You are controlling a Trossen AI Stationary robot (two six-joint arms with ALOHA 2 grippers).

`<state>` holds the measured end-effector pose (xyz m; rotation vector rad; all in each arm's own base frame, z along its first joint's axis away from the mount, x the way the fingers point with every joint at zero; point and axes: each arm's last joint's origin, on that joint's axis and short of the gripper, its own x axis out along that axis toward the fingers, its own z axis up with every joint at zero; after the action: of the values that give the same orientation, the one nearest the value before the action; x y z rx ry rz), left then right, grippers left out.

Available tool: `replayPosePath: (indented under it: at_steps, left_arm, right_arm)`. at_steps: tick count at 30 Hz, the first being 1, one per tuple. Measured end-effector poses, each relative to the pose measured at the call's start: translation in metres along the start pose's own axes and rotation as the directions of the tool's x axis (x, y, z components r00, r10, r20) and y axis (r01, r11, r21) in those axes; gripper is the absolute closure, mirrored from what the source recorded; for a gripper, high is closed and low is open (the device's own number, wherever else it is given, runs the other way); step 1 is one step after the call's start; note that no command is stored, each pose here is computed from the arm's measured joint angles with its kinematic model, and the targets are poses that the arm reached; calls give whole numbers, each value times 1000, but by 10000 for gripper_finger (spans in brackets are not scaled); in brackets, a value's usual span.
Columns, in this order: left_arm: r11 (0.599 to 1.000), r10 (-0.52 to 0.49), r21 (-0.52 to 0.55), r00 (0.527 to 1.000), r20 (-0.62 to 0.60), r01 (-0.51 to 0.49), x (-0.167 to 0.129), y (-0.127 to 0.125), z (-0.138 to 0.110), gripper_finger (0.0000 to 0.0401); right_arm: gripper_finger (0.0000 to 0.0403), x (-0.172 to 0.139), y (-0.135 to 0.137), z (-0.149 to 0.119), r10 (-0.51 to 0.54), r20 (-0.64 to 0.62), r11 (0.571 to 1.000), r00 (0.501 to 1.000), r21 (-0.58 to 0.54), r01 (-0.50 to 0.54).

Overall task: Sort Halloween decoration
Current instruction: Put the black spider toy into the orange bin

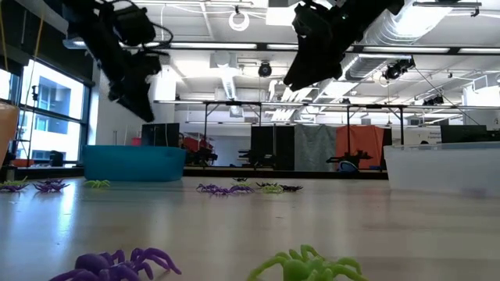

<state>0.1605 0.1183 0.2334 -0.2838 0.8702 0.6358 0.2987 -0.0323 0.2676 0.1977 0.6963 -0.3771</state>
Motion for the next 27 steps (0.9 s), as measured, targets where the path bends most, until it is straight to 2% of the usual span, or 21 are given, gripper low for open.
replayPosePath:
  at_steps: [6, 10, 18, 27]
  left_arm:
    - [988, -155, 22, 978, 140, 153, -14, -13, 24, 310]
    - [975, -221, 74, 953, 208, 210, -7, -26, 34, 310]
    - [952, -294, 132, 944, 150, 276, 51, -44, 49, 310]
    - [937, -259, 255, 965, 41, 240, 102, -53, 83, 310]
  right_arm:
    - [234, 0, -2, -8, -21, -79, 999, 997, 33, 24]
    - [234, 2, -4, -18, -38, -136, 997, 990, 54, 45]
    - [234, 8, -7, -41, -55, -236, 992, 970, 100, 81]
    - [234, 4, 1, -49, -55, -296, 993, 954, 80, 82]
